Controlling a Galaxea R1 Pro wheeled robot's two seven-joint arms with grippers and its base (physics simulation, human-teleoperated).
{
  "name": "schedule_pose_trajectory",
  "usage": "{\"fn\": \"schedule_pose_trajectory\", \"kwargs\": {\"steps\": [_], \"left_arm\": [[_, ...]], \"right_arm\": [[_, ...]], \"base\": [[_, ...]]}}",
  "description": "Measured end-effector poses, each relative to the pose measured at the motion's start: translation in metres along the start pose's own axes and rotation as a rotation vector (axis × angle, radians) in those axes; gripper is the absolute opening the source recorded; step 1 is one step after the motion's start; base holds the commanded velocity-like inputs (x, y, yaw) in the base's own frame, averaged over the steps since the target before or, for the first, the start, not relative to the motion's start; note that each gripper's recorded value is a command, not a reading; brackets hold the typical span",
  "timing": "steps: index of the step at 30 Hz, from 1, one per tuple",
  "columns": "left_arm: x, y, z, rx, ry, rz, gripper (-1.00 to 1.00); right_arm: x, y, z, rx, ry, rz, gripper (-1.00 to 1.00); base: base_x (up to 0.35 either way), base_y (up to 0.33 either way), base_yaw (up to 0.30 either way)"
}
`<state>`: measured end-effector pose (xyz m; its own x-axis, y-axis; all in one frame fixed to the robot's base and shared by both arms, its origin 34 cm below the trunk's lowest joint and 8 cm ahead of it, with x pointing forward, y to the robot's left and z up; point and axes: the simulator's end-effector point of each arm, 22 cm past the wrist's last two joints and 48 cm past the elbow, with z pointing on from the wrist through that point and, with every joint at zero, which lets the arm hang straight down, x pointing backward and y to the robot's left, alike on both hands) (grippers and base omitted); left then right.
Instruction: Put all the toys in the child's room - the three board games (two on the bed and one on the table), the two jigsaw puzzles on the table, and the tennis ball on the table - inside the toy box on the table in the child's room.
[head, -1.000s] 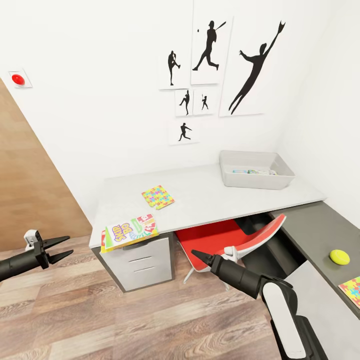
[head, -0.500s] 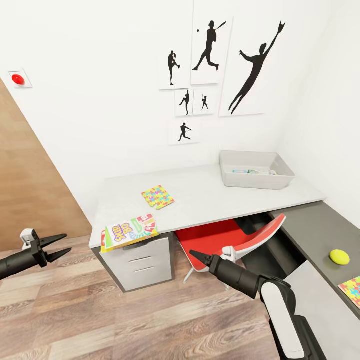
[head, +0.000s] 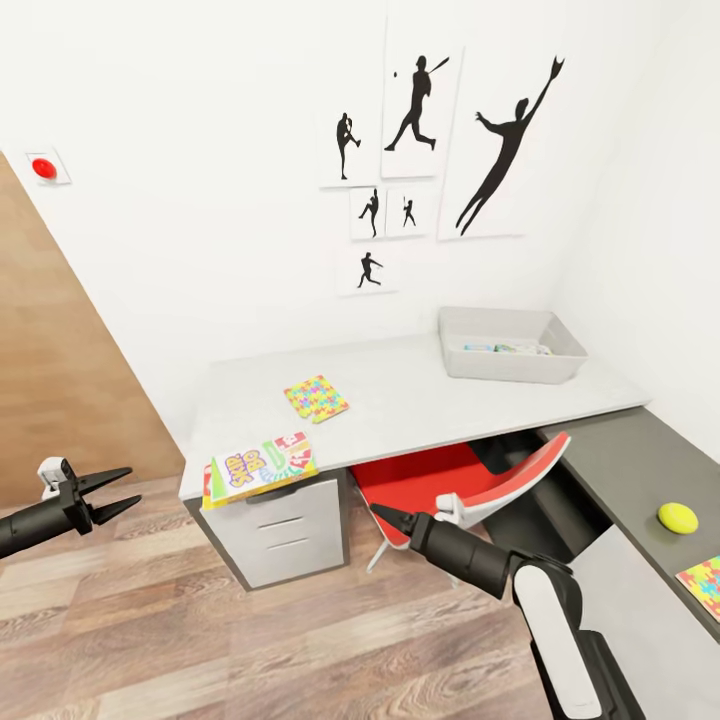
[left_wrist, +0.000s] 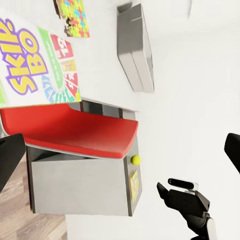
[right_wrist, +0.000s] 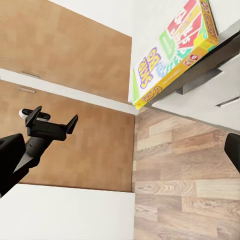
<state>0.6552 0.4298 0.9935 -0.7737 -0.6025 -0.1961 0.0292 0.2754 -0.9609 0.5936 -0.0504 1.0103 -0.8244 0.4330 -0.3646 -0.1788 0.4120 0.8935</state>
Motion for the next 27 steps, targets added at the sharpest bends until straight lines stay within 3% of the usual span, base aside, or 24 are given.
{"fn": "schedule_pose_trajectory", "kwargs": {"steps": [27], "left_arm": [[-0.005, -0.024, -0.006, 0.028, -0.014, 0.034, 1.0]], "right_arm": [[-0.001, 0.026, 0.001, -0.029, -0.01, -0.06, 1.0]], "base": [[0.0, 0.0, 0.0]]}}
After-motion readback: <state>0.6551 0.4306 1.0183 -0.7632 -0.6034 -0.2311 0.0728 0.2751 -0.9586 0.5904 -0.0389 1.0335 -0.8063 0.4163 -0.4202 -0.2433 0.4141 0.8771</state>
